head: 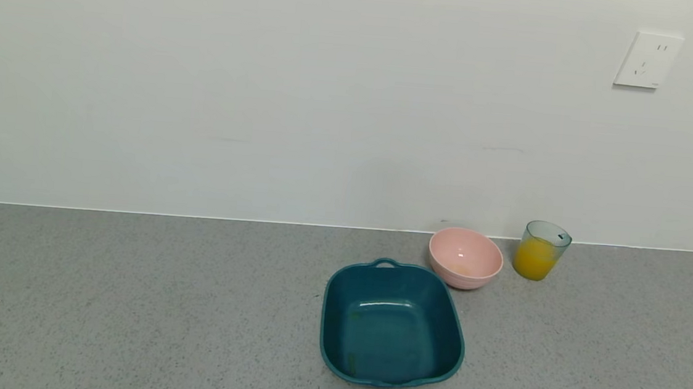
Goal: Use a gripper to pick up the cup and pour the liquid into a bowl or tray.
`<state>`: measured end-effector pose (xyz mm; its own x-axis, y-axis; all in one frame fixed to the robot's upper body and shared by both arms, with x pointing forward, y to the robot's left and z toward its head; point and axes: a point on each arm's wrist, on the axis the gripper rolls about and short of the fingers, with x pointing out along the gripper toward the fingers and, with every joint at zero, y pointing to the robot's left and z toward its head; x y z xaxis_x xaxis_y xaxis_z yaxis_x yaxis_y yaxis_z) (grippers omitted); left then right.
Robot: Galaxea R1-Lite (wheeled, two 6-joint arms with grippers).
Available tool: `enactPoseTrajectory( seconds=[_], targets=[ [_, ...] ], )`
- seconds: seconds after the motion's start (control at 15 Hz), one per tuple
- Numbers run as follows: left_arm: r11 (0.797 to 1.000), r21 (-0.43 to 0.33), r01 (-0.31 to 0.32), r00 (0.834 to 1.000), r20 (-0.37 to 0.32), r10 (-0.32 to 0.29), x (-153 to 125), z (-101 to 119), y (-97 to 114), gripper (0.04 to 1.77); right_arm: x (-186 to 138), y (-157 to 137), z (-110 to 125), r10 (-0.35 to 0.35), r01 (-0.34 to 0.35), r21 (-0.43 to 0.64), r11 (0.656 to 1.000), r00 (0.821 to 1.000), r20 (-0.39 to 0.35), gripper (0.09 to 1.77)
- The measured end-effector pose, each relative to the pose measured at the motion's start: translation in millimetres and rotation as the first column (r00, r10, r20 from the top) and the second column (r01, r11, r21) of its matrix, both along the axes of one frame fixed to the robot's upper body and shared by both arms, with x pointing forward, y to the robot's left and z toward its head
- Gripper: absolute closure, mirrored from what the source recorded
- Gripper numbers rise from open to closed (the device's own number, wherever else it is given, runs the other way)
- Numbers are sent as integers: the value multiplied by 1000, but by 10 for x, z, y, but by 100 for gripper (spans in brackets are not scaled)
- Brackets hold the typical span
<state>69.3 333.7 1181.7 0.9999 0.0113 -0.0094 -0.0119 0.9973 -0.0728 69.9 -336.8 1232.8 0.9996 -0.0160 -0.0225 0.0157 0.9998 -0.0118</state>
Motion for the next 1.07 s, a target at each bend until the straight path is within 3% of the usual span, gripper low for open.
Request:
enactPoseTrajectory(
  seconds=[0.27, 0.6, 0.8, 1.07],
  targets=[
    [1000, 0, 0, 1000, 0, 0, 0, 0, 0, 9, 249, -1, 608, -4, 4, -1, 1000, 999, -44, 15],
    [1000, 0, 0, 1000, 0, 0, 0, 0, 0, 9, 992, -6, 1217, -7, 6, -3, 1000, 989, -150, 15],
    [1000, 0, 0, 1000, 0, 0, 0, 0, 0, 9, 1594, -4, 1315, -3, 2, -4, 1000, 980, -200, 15],
    [1000, -1, 0, 1000, 0, 0, 0, 0, 0, 9, 2356, 31, 1105, -17, 14, -12, 1000, 960, -278, 15]
  ],
)
